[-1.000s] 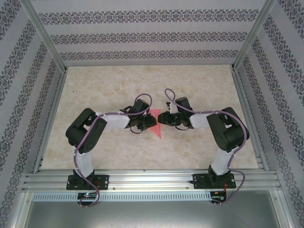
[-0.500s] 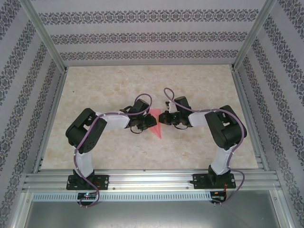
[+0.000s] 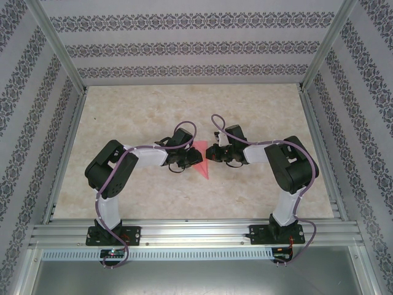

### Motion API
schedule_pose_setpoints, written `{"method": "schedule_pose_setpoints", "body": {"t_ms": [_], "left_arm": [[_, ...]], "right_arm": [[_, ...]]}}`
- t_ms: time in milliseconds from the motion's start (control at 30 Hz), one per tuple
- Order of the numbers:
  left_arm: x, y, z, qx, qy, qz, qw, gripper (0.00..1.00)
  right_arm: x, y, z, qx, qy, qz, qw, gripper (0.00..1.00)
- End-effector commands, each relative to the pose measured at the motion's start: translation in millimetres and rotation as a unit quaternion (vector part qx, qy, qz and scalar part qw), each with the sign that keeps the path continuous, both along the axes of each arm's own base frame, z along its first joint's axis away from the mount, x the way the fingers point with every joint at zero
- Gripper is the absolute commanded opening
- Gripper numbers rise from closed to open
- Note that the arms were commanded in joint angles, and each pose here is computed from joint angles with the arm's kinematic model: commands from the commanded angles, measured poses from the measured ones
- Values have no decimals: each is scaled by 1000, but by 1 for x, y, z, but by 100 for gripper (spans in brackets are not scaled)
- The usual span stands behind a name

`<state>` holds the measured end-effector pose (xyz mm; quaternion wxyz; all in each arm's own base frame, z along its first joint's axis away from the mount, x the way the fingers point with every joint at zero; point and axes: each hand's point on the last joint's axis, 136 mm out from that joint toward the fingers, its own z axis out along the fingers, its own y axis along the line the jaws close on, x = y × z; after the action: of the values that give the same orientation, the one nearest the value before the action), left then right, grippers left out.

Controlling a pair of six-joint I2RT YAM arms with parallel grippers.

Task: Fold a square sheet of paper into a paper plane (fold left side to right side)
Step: Fourth fold the wing at the center of the table.

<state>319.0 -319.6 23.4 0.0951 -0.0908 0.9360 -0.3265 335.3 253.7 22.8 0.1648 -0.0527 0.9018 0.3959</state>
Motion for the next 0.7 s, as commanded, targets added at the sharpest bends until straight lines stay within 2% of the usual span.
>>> {"method": "schedule_pose_setpoints", "body": {"t_ms": [0,667], "left_arm": [[-9,4,-17,23,16,-1,1000,26],[-10,5,-19,23,18,-1,1000,26]], "right_arm": [[6,-6,-2,-12,-13,-5,1000,5],[-2,-15,-15,-31,-2,-12,999,5]]}}
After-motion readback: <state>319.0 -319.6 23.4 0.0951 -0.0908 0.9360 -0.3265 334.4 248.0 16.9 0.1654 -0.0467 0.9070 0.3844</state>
